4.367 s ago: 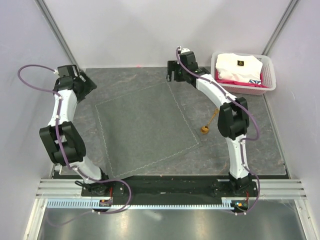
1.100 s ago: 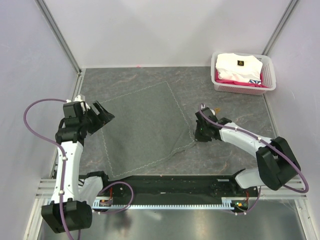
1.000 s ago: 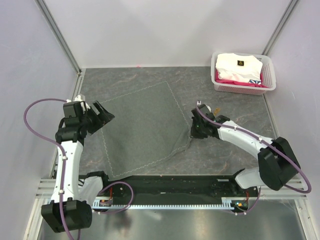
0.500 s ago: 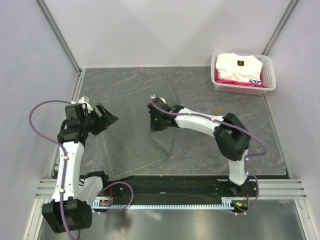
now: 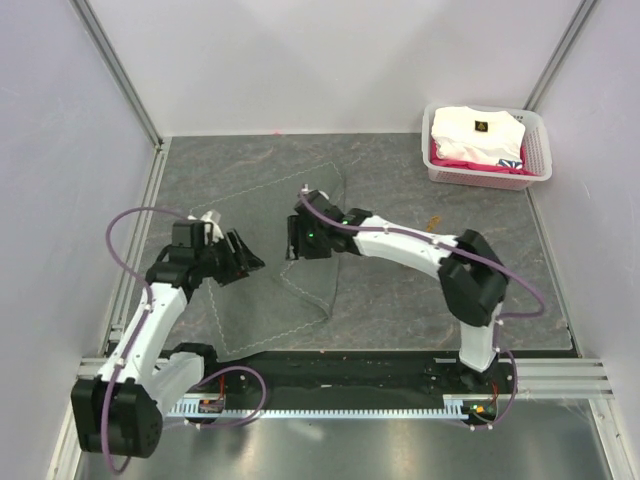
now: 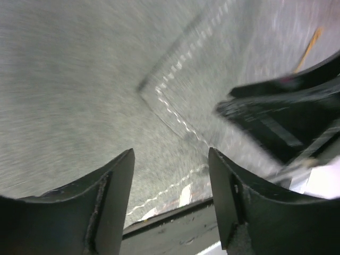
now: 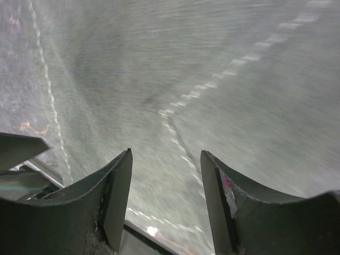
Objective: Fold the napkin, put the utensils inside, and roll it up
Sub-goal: Fold the napkin
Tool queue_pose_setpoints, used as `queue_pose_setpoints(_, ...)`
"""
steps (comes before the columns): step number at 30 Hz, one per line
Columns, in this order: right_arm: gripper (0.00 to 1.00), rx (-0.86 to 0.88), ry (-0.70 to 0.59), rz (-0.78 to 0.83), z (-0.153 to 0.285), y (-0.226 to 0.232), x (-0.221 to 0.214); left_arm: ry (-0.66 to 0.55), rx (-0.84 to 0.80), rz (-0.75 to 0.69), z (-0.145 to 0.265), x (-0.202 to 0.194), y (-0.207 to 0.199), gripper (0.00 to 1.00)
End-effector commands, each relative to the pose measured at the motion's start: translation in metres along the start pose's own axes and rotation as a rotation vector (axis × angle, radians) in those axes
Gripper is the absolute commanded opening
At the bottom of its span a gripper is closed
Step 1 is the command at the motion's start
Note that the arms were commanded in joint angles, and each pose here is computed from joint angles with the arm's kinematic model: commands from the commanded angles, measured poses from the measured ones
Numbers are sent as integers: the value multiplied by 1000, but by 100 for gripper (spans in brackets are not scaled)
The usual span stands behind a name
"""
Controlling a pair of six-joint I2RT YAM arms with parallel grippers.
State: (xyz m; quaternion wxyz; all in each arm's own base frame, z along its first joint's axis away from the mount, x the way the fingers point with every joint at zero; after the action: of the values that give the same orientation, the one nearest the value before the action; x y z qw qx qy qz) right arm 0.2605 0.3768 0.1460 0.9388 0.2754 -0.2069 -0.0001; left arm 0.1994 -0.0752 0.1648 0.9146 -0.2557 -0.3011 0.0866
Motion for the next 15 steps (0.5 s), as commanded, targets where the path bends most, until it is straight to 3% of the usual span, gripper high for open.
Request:
queue_pose_setpoints(1,63,30,-161,-60,64,-13,34,-3,-7,-39,-23,2,-18,61)
queue_pose_setpoints(5,63,5,-199,-120,92,-43,27,30,91,-68,-40,0,-17,50)
queue_pose_setpoints(15,63,42,-272,-189,141,-61,13,85,207,-118,-69,-4,-10,43)
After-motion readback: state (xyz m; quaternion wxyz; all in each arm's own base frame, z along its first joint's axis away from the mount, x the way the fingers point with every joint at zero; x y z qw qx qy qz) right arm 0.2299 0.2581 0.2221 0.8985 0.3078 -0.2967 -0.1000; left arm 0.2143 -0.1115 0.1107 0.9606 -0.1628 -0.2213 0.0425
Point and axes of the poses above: each gripper's point midway between its finger pads, its own z axis back along the fingers, its own y axis along the line the jaws close on, x = y × z, the point moved 6 cm from there along z, back along the fingers, and after that the axes turned 10 degrees about -z, right-handed, at the moved point
